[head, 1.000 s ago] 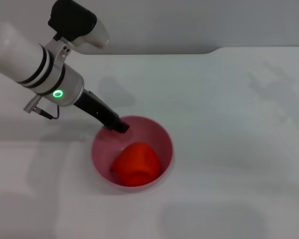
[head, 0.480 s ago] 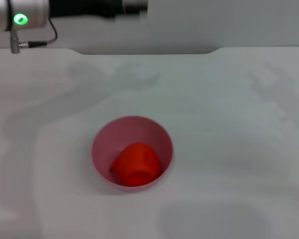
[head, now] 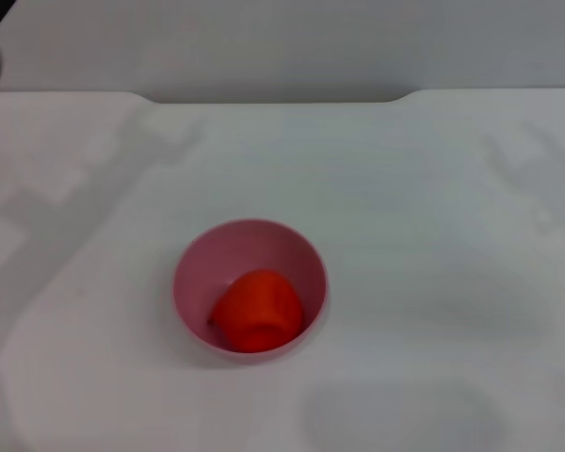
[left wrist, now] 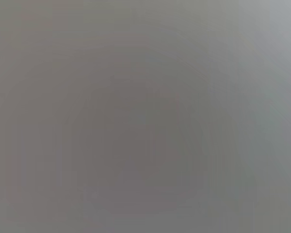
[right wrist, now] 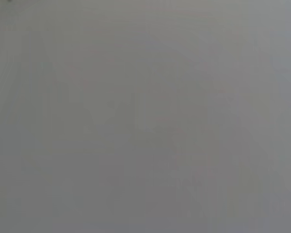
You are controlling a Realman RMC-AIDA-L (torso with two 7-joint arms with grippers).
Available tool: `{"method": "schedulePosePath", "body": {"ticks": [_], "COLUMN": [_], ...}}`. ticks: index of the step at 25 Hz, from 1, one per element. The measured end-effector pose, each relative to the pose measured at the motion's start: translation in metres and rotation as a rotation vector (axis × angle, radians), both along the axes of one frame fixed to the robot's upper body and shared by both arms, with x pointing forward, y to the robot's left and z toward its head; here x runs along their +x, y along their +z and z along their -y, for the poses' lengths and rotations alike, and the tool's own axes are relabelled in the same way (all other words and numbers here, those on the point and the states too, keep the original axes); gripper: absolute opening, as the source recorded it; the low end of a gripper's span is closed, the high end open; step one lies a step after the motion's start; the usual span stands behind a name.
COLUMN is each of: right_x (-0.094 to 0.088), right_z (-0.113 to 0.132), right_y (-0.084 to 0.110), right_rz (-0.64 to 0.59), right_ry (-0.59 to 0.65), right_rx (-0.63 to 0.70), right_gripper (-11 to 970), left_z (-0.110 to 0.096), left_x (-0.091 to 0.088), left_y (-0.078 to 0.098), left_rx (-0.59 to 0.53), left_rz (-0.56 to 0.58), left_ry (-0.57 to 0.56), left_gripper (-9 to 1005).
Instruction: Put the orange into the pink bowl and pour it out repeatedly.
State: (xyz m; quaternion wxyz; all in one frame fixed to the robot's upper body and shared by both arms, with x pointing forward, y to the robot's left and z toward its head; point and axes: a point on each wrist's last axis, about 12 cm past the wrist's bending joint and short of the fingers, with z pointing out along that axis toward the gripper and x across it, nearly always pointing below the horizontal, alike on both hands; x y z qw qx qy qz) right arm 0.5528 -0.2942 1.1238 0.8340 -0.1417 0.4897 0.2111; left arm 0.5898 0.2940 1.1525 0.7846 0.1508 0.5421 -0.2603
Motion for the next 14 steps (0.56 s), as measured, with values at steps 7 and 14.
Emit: {"method": "schedulePosePath", "body": {"ticks": [7,14], "right_x": [-0.01,-0.024], "right_z": [0.032,0.061], "right_y": [-0.017,-0.031], "right_rz": [0.003,-0.008], "right_ry": [-0.294,-0.556], "right_rx": [0.03,0.046], "right_gripper": [645,645], "left_z": [-0.04,-0.066], "left_x": [-0.028,-0.05], "left_y": [-0.044,-0.059], "left_rx": [0.1,0.132], "left_rz": [0.036,0.005], "left_ry": [0.37,0.499], "left_gripper": [808,808]}}
